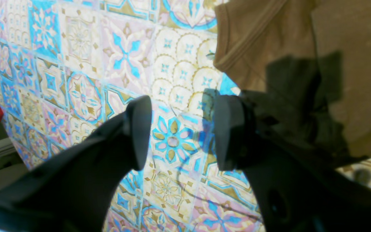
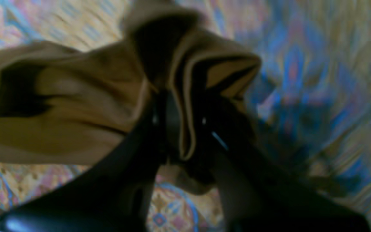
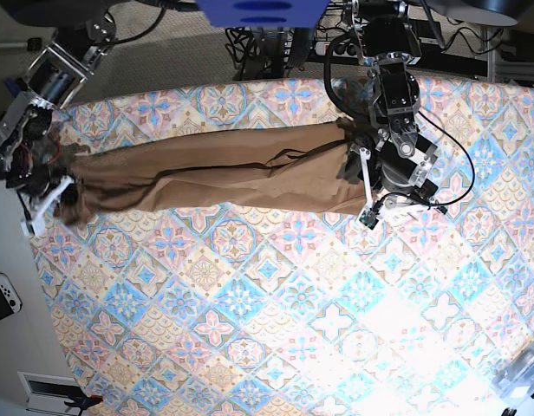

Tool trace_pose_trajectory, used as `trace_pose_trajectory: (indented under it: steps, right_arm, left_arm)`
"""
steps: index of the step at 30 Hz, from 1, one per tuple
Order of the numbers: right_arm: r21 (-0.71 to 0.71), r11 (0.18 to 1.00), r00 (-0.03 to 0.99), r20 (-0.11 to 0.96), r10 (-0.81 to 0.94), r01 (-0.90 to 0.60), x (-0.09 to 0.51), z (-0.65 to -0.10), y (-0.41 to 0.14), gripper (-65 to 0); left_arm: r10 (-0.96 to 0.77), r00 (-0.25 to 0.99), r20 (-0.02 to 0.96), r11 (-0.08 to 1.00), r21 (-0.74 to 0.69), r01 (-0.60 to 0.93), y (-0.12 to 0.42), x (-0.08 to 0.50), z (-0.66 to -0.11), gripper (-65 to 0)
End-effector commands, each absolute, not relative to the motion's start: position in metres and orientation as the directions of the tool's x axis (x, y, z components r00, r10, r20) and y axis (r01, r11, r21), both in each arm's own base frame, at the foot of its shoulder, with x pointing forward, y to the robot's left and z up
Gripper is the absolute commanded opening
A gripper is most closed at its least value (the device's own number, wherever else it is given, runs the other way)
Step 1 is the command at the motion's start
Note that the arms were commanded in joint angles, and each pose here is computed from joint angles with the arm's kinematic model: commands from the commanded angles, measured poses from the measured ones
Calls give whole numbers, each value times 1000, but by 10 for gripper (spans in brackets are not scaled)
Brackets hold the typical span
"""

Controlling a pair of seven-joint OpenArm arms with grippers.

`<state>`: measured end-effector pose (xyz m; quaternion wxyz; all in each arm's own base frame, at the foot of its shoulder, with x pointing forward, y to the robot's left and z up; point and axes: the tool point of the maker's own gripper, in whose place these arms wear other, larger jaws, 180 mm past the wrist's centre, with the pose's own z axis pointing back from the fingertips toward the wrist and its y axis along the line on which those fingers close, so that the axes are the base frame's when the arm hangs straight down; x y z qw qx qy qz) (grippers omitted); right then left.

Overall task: Layout the t-shirt on the table in an organized manner, then fold the t-shirt properly
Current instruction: 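Grasp the strip end with the right gripper and drag it toward the left gripper, then fold the held strip end over the shirt toward the left gripper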

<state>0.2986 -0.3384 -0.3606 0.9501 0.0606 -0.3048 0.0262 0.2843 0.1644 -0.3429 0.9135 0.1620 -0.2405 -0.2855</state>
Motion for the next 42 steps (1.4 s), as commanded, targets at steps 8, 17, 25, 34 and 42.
trace_pose_trajectory:
  steps: [8,17,25,34,42]
  right_arm:
    - [-83,971,723,654,224,-226,322,-309,-321,-650]
    - [-179,923,654,660,369,-339,311,-294,-280,-650]
    - [-140,900,613,688,388,-413,315,-298,-234,-650]
    - [-118,888,605,692,395,-445,317,-296,-201,-650]
    - [-2,876,675,636,374,-483,281,-337,-168,-650]
  left_arm:
    - [-597,713,368,786,449,426,165,289,-335,-344]
    - [-596,715,365,786,448,426,166,288,-335,-344]
    - [-596,716,364,786,447,427,165,287,-336,-344]
    - [-597,716,363,785,449,427,166,287,-336,-344]
    - [-596,716,364,786,448,427,166,287,-336,-344]
